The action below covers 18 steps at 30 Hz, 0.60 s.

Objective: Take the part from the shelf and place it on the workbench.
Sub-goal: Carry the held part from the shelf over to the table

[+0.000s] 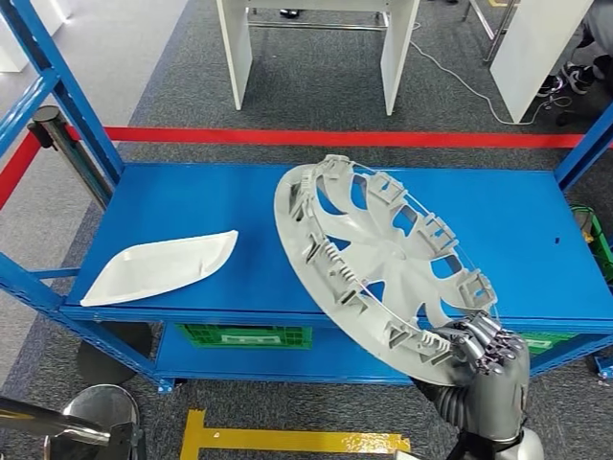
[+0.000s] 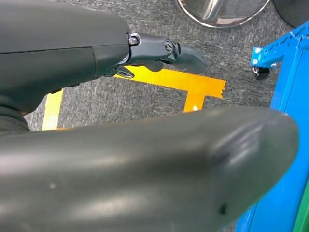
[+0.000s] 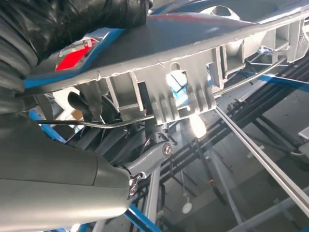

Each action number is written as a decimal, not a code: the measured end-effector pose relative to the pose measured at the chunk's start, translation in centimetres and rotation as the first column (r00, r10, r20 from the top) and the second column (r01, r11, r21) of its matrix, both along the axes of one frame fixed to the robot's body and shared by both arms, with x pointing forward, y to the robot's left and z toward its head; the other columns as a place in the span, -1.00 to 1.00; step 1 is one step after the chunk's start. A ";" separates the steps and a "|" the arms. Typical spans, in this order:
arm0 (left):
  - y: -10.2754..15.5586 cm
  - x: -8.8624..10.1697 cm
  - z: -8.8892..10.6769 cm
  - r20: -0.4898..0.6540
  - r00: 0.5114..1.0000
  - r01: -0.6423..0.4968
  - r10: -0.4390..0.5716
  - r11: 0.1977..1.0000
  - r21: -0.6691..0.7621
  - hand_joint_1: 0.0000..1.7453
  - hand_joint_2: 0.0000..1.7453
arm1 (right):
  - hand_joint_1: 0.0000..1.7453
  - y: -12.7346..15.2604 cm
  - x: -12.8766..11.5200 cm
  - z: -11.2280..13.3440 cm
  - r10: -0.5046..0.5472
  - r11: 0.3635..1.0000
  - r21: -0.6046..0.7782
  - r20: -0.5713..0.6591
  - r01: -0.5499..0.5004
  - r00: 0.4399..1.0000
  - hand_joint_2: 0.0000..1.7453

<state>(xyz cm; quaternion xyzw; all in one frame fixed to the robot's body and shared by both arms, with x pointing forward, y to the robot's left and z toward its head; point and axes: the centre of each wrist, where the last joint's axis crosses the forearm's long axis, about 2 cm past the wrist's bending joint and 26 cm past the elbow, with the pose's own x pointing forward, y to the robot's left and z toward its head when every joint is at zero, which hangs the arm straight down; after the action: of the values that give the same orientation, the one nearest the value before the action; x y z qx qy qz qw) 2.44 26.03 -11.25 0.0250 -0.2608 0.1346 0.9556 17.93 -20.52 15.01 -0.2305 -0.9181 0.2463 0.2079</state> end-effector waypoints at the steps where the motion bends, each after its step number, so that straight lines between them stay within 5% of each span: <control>1: 0.0 0.0 0.0 0.000 1.000 0.000 0.000 1.000 -0.001 -1.00 -1.00 | 1.00 0.0 0.0 0.0 -0.001 1.000 -0.001 -0.001 0.001 1.000 1.00; 18: 0.0 0.4 0.0 0.006 1.000 0.007 -0.007 1.000 0.004 -1.00 -1.00 | 1.00 -0.1 0.7 0.6 -0.009 1.000 0.003 0.013 0.009 1.000 1.00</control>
<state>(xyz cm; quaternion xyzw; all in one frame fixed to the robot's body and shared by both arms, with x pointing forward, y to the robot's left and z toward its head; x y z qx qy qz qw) 2.80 26.03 -11.22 0.0257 -0.2643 0.1306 0.9552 18.66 -20.58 15.66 -0.2361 -0.9186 0.2427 0.2036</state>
